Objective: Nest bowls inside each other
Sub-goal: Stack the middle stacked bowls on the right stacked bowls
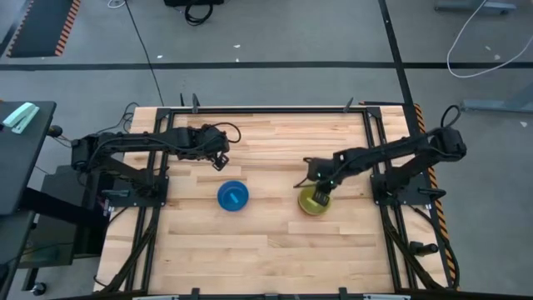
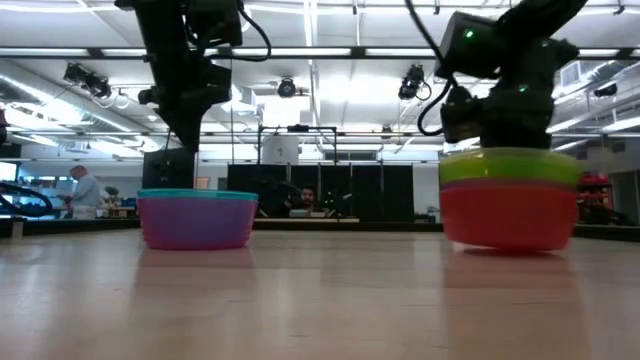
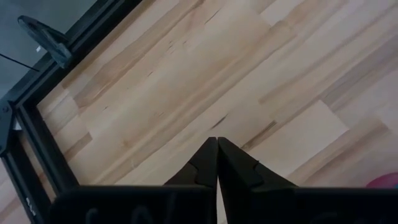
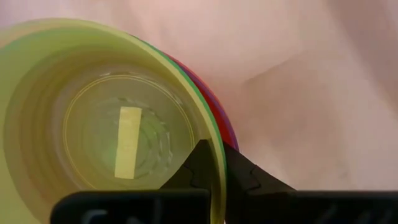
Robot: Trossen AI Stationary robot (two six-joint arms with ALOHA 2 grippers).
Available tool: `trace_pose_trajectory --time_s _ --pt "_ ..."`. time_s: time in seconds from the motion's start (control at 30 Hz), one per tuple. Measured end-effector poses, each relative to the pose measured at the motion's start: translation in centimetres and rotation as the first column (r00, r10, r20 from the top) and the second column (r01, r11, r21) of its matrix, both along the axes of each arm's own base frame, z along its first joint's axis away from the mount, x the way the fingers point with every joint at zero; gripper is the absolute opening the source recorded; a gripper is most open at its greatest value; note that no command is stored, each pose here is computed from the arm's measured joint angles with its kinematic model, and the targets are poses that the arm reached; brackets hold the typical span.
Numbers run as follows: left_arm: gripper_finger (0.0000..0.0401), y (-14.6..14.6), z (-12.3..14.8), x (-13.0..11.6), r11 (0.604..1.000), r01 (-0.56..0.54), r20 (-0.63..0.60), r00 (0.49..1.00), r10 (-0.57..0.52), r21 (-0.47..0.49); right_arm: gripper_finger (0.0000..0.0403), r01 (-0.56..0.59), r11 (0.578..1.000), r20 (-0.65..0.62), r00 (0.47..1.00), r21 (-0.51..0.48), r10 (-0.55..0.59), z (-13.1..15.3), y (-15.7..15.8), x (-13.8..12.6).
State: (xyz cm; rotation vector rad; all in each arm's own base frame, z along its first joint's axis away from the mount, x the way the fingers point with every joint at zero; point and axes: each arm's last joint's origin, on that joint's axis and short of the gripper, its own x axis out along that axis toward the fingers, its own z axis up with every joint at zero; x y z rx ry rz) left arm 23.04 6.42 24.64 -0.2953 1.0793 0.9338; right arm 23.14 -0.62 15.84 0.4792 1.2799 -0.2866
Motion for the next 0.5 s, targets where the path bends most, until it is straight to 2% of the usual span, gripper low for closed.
trace_pose_trajectory --time_s 0.27,0.5 --pt "0.0022 0.3 0.1 0.2 1.000 -0.012 0.028 1.000 0.012 0.006 0.0012 0.003 0.997 0.033 0.999 -0.073 -0.001 1.4 -3.3 1.0" --pt "0.0013 0.8 0.1 0.2 0.999 -0.023 0.052 0.998 0.025 -0.024 0.0014 -0.080 0.993 -0.085 0.994 -0.091 0.072 1.5 -5.0 4.8"
